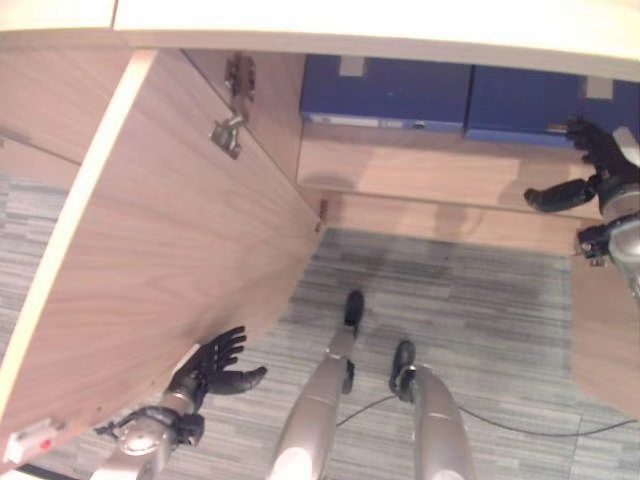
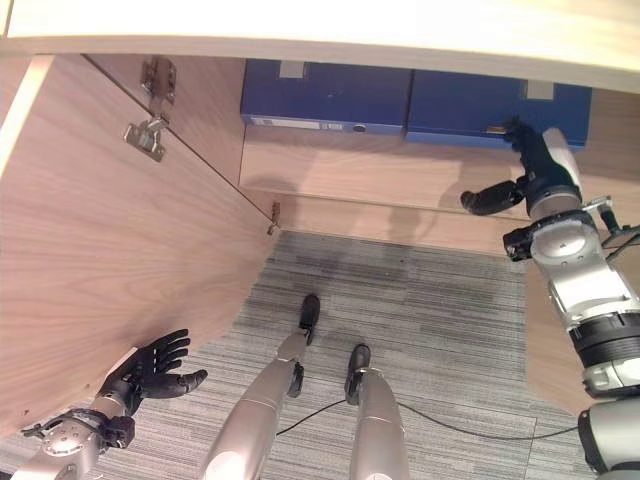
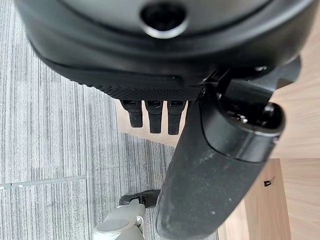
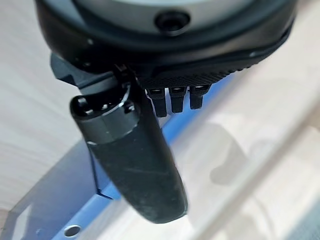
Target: Put the empty folder in the office cabinet
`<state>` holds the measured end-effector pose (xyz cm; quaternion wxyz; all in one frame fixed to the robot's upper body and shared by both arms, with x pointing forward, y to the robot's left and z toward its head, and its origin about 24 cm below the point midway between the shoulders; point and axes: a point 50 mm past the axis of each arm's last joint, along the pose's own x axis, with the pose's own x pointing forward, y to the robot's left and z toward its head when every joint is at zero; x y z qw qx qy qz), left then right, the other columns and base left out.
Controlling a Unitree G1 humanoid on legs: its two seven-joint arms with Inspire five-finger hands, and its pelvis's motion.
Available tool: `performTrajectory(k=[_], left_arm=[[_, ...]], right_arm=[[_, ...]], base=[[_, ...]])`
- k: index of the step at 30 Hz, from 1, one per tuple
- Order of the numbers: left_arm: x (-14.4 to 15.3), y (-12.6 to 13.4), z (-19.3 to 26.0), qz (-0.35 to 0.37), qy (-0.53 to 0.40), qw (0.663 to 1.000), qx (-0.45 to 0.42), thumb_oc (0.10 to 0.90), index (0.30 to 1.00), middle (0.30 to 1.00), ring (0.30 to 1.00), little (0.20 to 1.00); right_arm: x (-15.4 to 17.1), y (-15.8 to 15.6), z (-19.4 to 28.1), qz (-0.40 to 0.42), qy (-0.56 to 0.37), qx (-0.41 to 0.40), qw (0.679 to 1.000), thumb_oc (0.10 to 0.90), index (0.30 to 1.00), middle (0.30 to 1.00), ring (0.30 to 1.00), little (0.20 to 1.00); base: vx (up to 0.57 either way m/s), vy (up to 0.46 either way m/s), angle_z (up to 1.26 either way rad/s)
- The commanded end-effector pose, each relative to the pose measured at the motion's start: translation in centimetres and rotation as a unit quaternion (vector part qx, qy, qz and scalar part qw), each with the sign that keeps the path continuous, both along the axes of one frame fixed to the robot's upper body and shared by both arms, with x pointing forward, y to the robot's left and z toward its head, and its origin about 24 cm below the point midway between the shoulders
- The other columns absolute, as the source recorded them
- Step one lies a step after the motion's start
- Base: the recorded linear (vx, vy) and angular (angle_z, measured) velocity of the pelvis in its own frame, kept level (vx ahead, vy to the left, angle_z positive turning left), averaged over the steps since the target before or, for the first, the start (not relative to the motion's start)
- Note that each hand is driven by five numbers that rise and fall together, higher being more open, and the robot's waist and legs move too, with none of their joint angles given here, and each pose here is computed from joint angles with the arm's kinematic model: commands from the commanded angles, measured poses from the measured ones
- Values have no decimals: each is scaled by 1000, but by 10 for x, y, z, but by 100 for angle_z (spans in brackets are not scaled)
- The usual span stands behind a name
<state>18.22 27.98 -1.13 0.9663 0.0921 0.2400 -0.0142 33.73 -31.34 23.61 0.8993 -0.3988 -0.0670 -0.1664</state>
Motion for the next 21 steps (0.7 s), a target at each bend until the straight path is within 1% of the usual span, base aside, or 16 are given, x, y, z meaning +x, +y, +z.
performTrajectory(k=[1, 3, 4, 6, 11, 14, 18, 20, 21], left_arm=[[-14, 13, -6, 21, 10, 999, 28, 800, 900, 900, 900, 900], [-11, 12, -5, 20, 7, 999, 24, 800, 900, 900, 900, 900], [-11, 12, -5, 19, 7, 999, 25, 800, 900, 900, 900, 900], [-10, 12, -6, 19, 10, 999, 25, 800, 900, 900, 900, 900], [-10, 10, -9, 5, 24, 999, 29, 800, 900, 900, 900, 900], [-11, 7, -15, -3, 37, 999, 30, 800, 900, 900, 900, 900], [-10, 3, -24, -7, 54, 998, 31, 800, 900, 900, 900, 900], [-5, -6, -31, -14, 57, 998, 26, 800, 900, 900, 900, 900], [-5, -6, -31, -14, 57, 998, 26, 800, 900, 900, 900, 900]], right_arm=[[-5, -6, 20, -24, -48, -39, 998, 800, 900, 900, 900, 900], [-8, -4, 2, -16, -10, -54, 998, 800, 900, 900, 900, 900], [-8, -5, 1, -16, -10, -54, 998, 800, 900, 900, 900, 900], [-13, -4, -16, -8, 19, -58, 998, 800, 900, 900, 900, 900], [-29, -5, -53, 13, 79, -52, 995, 800, 900, 900, 900, 900], [-36, -7, -69, 16, 106, -45, 993, 800, 900, 900, 900, 900], [-41, -2, -86, 29, 123, -30, 992, 800, 900, 900, 900, 900], [-44, 12, -105, 55, 138, 2, 989, 800, 900, 900, 900, 900], [-44, 12, -106, 55, 138, 2, 989, 800, 900, 900, 900, 900]], base=[[0, 0, 0], [-40, -8, -1], [-32, -22, -1], [-10, -21, -1], [-22, -56, -2], [-55, -60, 0], [-72, -40, 0], [-182, -40, -5], [-59, -62, -2]])
